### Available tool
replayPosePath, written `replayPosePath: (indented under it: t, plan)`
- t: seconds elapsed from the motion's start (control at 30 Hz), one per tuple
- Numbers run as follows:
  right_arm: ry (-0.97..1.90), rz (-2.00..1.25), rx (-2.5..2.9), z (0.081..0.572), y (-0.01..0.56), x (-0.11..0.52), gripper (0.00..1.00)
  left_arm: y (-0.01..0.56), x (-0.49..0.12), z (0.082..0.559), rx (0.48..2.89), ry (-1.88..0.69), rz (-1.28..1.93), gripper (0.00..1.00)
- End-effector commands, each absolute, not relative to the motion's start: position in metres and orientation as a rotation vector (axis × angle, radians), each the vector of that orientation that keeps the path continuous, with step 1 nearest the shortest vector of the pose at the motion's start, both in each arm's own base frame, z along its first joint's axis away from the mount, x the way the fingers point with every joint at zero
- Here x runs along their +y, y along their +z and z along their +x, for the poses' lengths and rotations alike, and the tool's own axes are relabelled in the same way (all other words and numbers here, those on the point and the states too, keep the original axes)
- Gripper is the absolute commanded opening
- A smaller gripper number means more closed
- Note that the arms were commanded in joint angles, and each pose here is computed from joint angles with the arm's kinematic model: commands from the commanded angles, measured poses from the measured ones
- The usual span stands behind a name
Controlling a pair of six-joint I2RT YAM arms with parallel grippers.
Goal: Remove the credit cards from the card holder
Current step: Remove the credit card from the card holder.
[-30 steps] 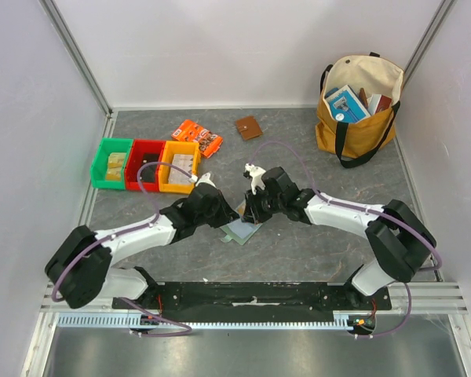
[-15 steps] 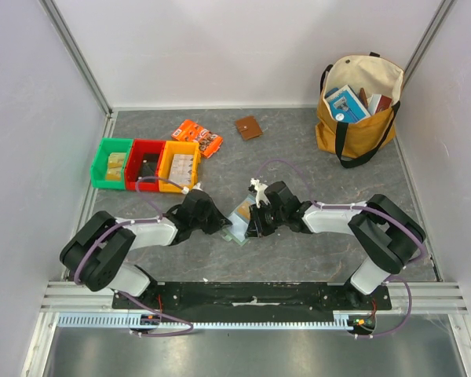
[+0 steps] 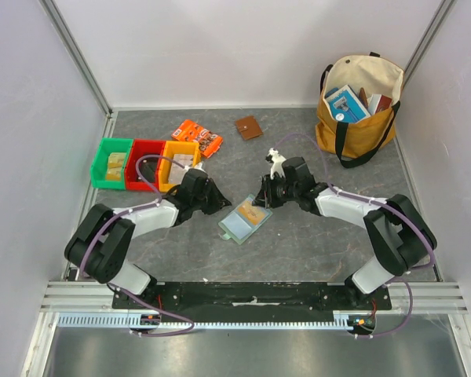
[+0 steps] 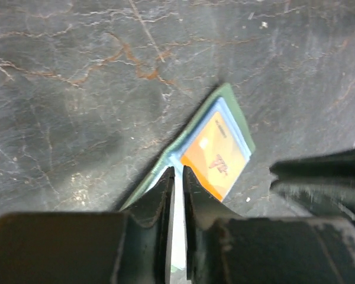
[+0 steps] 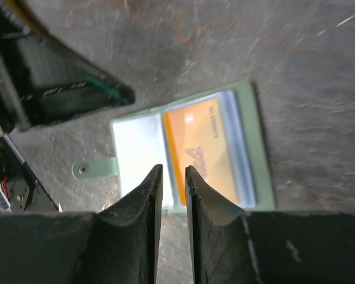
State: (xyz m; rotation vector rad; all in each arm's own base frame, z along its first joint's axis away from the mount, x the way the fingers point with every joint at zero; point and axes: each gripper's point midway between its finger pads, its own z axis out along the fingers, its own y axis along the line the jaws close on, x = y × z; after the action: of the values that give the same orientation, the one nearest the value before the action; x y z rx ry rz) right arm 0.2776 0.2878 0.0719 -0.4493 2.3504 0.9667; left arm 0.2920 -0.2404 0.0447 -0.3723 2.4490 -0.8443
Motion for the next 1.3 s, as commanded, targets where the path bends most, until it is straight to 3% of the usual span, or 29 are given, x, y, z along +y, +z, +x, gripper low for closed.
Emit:
replayPosePath:
  t: [0.0, 0.33, 1.27]
  plan:
    - [0.946, -0.448, 2.296, 0.303, 0.087, 0.283, 0.29, 0.082, -0.254, 0.288, 2.392, -0.938, -0.268, 0.19]
    - [0.858, -0.42, 2.384, 0.312, 0.049, 0.272, 0.28, 0.074, -0.282, 0.26, 2.408, -1.095, -0.423, 0.39]
    - [0.973, -0.391, 2.439, 0.273, 0.028, 0.268, 0.24, 0.04, -0.294, 0.251, 2.448, -1.206, -0.51, 0.39]
